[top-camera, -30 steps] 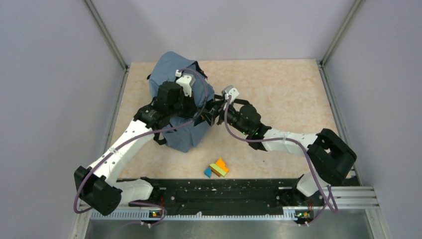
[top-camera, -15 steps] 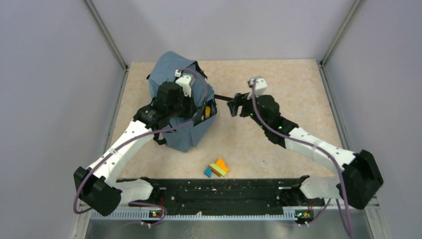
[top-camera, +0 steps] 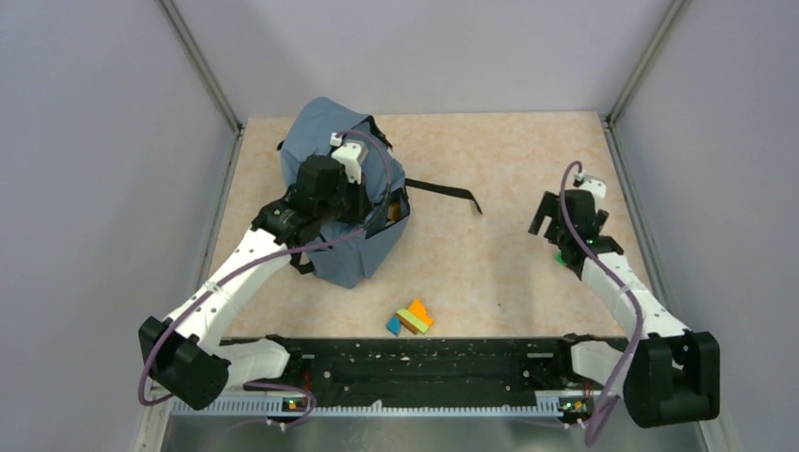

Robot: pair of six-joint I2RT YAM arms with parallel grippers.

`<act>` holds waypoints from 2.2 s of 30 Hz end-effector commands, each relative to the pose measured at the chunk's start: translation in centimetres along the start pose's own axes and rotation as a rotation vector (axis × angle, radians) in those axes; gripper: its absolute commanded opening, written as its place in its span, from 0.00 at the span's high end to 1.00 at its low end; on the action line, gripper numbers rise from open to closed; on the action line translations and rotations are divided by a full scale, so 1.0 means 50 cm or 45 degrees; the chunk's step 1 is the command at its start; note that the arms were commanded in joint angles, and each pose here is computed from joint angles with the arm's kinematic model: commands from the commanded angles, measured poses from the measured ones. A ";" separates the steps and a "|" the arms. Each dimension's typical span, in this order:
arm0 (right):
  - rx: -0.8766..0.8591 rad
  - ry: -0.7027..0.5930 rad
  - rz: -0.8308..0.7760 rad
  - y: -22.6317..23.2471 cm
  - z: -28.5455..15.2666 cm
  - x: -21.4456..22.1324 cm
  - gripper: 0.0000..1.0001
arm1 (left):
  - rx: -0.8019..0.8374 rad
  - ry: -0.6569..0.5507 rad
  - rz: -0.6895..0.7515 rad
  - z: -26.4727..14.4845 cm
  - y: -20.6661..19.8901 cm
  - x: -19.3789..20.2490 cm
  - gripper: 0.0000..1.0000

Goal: Pack the student bag
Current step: Pick up the stationery from the center of the board.

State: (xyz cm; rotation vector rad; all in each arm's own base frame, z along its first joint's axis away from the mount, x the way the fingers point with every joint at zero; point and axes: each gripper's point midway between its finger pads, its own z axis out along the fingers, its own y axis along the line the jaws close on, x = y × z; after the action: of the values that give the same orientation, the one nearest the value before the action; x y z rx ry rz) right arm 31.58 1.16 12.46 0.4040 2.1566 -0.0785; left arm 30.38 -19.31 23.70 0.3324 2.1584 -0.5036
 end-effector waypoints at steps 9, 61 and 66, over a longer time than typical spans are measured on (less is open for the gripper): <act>0.086 0.210 0.113 -0.120 0.102 0.074 0.06 | 0.030 -0.183 -0.015 -0.032 -0.014 -0.072 0.94; 0.140 0.639 0.241 -0.132 0.054 0.242 0.87 | 0.083 -0.210 -0.036 -0.048 -0.031 -0.080 0.94; 0.002 0.592 0.182 -0.079 0.044 0.226 1.00 | 0.076 -0.216 -0.035 -0.050 -0.029 -0.082 0.94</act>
State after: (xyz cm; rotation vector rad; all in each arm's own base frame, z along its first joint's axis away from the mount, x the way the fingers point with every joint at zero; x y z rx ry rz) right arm 26.47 -2.89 1.89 0.7254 2.5277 -0.0040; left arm 29.84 -19.29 23.84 0.3351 2.1585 -0.5223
